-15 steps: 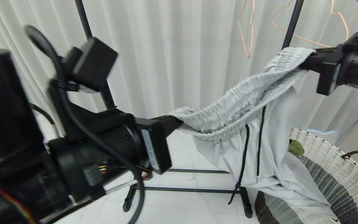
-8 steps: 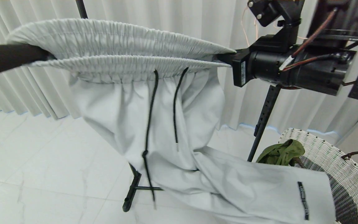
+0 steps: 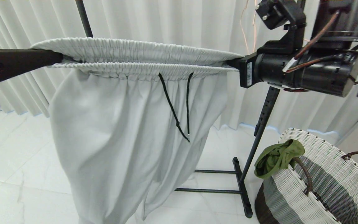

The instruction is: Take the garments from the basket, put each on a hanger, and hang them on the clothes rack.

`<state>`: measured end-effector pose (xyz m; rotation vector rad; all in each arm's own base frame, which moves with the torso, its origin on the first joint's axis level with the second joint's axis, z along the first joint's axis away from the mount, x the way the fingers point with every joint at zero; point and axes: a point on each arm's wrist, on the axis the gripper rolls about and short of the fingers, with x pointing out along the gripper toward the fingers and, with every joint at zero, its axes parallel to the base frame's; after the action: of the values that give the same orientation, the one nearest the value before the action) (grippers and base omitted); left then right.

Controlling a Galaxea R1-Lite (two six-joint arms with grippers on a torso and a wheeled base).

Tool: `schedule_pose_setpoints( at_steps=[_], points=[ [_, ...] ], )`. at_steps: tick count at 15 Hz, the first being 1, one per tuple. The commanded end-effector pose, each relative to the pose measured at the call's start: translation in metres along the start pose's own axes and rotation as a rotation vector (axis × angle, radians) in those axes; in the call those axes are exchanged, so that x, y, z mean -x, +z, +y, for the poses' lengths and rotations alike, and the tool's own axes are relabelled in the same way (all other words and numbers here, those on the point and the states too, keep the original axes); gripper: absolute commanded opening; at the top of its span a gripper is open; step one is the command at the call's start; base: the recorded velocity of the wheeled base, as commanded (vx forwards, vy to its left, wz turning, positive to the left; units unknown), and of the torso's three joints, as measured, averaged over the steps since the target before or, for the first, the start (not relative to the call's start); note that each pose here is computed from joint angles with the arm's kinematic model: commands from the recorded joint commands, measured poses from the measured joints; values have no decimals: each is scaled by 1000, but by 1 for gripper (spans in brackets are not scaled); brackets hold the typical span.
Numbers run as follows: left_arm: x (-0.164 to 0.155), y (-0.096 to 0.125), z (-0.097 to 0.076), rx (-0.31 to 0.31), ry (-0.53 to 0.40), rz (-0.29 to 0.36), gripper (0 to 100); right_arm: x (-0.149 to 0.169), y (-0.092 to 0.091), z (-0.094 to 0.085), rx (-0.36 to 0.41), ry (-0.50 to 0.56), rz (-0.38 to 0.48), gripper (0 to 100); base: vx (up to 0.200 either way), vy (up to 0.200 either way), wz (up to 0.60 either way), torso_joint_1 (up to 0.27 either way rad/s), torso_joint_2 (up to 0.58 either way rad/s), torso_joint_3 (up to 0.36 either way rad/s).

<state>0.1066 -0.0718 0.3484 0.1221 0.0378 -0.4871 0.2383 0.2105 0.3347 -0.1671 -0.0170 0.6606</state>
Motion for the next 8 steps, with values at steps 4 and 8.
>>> schedule_pose_setpoints(
  at_steps=[4, 8],
  points=[
    [-35, 8, -49, -27, -120, 46, 0, 117, 20, -17, -35, -50, 27, 0, 0, 0, 0, 0, 0, 0],
    [-67, 16, -85, -54, -90, 72, 0, 147, 26, -21, -37, -66, -22, 0, 0, 0, 0, 0, 0, 0]
  ],
)
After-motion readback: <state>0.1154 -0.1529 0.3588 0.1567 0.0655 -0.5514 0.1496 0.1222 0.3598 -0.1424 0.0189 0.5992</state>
